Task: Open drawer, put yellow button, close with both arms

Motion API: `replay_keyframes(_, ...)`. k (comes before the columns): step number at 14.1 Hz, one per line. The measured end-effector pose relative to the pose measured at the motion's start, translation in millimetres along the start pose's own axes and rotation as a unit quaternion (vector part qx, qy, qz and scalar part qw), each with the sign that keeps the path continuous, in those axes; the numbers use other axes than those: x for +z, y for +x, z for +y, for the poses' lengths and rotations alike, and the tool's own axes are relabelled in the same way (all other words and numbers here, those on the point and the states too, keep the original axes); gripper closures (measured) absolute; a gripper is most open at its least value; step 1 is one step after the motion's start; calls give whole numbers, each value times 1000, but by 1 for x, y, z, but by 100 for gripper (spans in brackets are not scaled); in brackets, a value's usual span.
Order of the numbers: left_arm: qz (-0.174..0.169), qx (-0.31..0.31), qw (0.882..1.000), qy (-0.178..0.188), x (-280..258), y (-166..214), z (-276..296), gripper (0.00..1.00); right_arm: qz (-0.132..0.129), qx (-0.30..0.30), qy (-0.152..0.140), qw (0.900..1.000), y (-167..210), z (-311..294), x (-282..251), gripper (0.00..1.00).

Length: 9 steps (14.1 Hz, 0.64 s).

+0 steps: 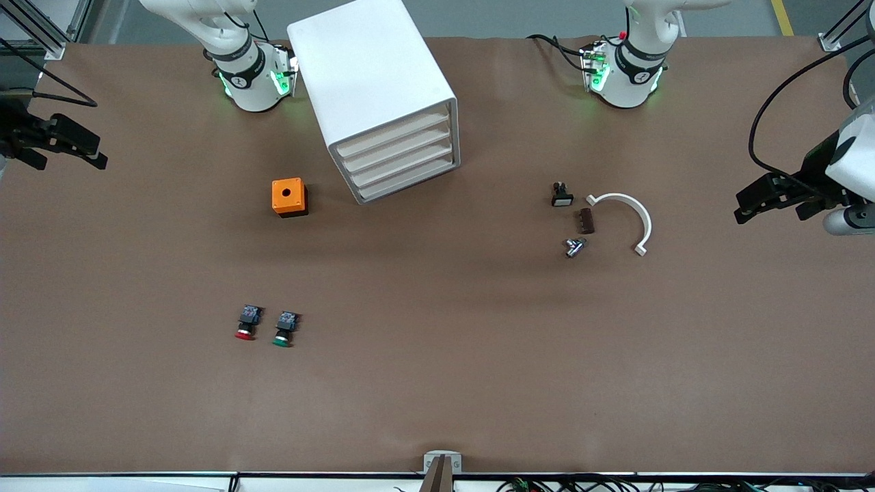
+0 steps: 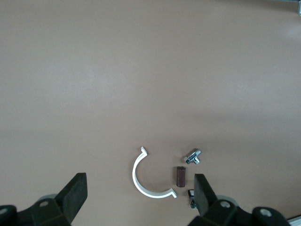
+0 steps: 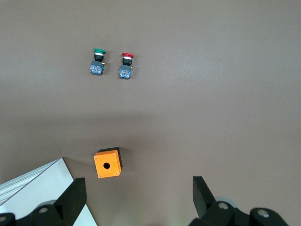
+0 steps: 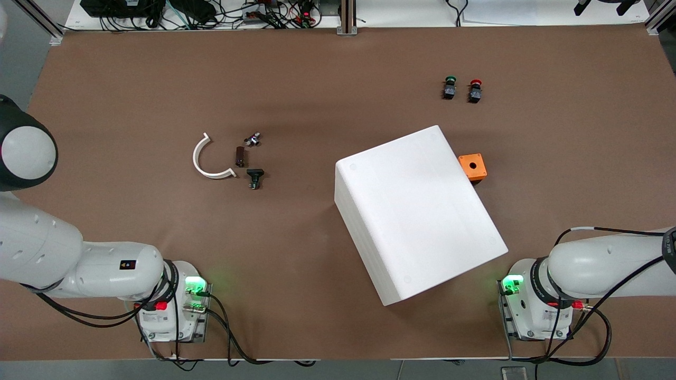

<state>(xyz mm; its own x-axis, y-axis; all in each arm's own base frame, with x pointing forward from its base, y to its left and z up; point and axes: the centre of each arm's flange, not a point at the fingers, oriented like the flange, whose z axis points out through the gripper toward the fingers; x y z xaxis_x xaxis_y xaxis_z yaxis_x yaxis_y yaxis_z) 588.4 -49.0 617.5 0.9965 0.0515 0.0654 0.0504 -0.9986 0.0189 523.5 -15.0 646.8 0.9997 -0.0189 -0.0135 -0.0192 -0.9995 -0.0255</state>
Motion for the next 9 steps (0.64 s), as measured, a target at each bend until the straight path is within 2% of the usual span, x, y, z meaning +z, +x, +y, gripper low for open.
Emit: replay_keyframes(9, -2, -4, 1000, 1, -6, -1, -5, 0, 0, -1, 0, 1000, 0, -1, 0, 0)
